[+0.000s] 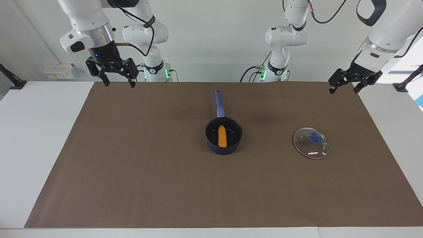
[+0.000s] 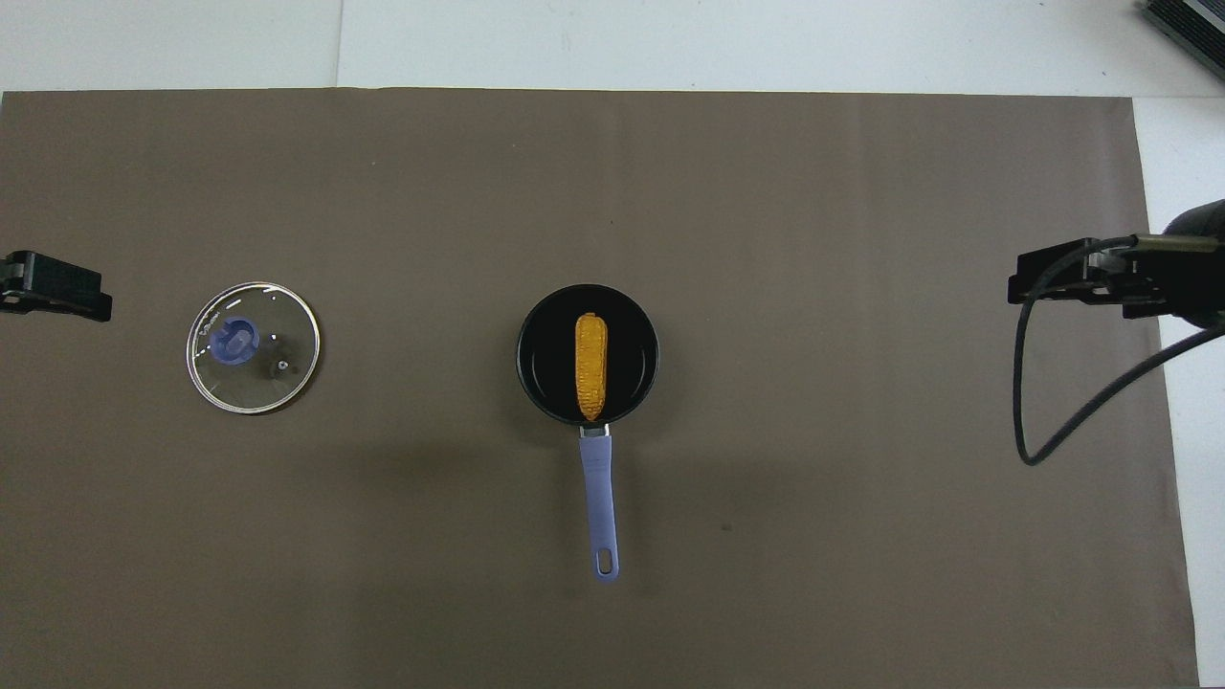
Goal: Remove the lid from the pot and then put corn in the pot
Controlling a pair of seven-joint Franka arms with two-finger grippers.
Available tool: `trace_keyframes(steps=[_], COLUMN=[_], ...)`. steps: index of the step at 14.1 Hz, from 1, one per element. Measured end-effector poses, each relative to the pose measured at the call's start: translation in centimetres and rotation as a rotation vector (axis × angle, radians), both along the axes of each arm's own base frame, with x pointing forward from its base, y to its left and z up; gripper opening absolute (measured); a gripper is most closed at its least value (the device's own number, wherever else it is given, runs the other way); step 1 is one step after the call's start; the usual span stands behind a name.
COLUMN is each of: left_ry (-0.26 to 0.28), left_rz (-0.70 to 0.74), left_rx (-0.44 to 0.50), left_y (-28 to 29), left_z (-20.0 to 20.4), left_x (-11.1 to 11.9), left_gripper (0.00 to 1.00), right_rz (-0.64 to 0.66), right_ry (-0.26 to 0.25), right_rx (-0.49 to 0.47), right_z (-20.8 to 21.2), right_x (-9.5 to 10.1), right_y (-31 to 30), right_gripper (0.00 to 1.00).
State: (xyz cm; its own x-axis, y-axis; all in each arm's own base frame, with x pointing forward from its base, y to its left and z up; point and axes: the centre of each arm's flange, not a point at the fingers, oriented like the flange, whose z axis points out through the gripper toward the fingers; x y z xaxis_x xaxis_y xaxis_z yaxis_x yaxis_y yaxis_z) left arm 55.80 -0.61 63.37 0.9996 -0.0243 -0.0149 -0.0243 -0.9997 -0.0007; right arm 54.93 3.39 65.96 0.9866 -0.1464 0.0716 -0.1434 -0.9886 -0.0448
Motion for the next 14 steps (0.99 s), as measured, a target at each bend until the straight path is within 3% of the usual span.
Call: trace_keyframes(steps=[6,14], left_ry=[0.000,0.001], left_rz=[0.000,0.000], left_rx=[0.000,0.000], left_y=[0.0,0.0], left_z=[0.0,0.0], left_x=[0.0,0.0], left_gripper=[1.00,1.00], right_rz=[0.027,0.007], right_ry=[0.011,0.026], right_rx=[-0.008,-0.007], right_z=[-0.4,-0.7], right_x=[0.0,-0.2], right_y=[-4.9,-6.3], right_gripper=[1.00,1.00])
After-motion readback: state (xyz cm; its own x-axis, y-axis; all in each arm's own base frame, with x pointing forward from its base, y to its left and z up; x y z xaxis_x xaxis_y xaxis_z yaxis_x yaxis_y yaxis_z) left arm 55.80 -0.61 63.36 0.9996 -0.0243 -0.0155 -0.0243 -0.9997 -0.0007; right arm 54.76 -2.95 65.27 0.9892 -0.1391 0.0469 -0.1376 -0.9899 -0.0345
